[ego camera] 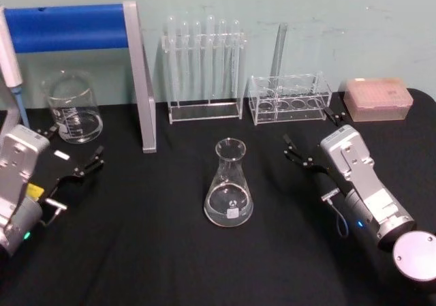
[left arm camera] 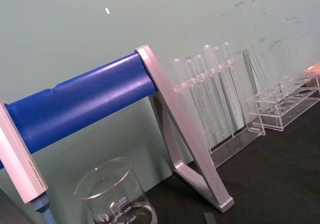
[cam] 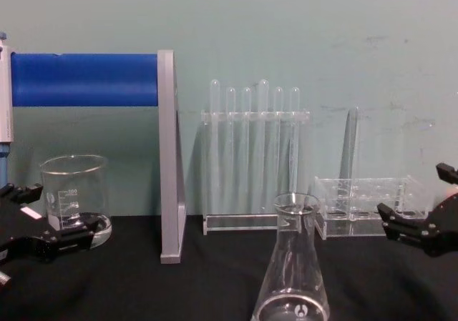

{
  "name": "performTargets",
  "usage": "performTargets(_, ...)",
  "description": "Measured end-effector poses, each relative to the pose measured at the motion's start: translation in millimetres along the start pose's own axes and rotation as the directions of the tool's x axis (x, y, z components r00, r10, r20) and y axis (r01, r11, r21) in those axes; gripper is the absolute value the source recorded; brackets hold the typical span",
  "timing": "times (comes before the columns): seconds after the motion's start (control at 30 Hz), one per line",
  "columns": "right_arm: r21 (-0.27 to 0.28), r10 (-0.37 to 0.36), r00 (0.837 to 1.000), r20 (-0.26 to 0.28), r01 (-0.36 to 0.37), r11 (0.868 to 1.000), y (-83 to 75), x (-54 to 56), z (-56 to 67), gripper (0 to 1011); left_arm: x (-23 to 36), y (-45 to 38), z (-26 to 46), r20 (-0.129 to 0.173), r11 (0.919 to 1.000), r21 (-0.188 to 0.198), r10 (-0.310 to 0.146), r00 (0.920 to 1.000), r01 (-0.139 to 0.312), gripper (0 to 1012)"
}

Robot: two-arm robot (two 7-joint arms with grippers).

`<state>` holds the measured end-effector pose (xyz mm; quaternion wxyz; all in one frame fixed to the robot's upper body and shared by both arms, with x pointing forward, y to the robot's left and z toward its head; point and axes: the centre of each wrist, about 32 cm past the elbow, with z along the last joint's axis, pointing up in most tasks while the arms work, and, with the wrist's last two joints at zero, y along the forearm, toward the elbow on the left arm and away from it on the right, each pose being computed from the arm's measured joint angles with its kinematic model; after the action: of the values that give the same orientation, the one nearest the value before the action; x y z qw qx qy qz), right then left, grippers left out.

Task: Grasp the erlenmeyer flask with one hand, shake it three times, then place it back.

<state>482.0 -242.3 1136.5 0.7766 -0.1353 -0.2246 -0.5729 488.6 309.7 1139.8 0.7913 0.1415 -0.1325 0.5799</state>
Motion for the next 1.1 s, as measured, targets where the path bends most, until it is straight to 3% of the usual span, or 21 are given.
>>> performTargets(1.1,0.001,0.003,1.000,-0.011,-0.003,1.000,-0.8,1.2,0.7,1000,0.0,0.0,0.0,0.000,1.0000,0.000,0.000,1.0000,0.000,1001)
